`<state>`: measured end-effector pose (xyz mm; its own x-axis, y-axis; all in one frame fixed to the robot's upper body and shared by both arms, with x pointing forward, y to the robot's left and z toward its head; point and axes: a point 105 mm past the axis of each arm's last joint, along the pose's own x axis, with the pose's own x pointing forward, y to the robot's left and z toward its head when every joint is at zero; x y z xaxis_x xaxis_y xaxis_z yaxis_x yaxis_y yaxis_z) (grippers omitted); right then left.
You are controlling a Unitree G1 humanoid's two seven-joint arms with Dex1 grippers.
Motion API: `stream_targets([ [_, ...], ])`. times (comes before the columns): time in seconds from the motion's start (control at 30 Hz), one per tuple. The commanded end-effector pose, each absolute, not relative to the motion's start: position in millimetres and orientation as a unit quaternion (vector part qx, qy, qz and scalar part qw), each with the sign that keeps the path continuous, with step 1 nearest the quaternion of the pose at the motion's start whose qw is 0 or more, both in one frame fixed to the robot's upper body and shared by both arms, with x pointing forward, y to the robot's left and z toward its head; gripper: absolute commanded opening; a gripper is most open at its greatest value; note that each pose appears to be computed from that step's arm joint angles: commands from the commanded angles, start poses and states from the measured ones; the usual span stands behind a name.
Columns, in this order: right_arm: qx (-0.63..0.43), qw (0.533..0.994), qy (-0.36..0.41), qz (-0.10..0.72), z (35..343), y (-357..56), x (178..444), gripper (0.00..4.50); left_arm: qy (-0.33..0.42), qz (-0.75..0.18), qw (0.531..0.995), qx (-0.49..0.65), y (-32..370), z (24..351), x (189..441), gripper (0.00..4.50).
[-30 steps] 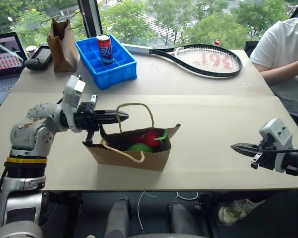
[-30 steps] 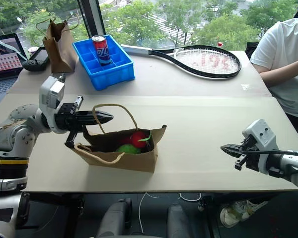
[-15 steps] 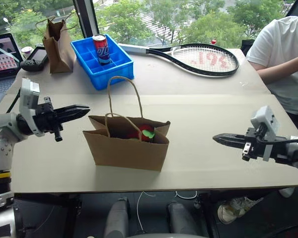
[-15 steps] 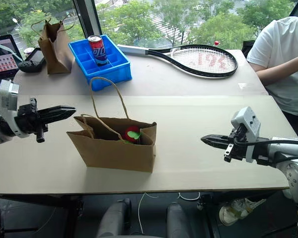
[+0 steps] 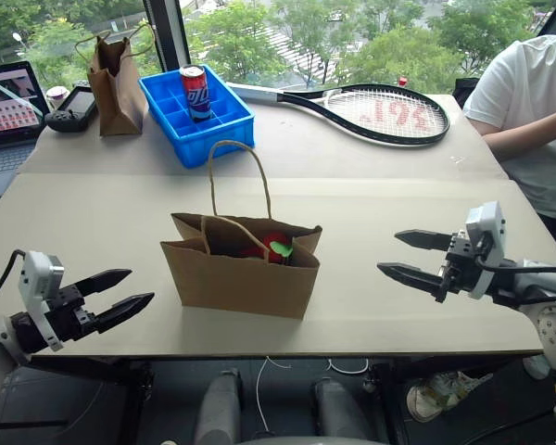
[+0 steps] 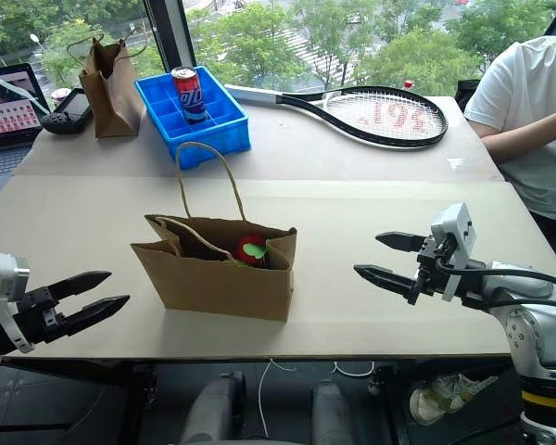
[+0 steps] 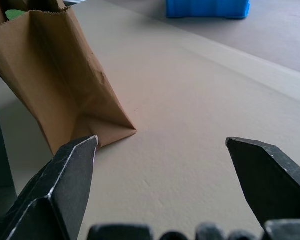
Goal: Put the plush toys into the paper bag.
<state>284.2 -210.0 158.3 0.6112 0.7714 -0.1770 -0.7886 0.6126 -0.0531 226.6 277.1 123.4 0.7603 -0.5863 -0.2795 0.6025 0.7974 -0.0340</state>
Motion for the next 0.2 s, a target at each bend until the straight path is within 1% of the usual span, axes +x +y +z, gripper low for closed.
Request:
stream_targets([
  [0.03, -0.102, 0.907, 0.040, 0.406, 163, -219, 293, 4.47, 0.156, -0.289, 0.940, 0.090, 273, 113, 234, 4.50],
  [0.2, -0.112, 0.912, 0.037, 0.394, 161, -222, 297, 4.47, 0.145, -0.292, 0.942, 0.081, 262, 116, 240, 4.50],
])
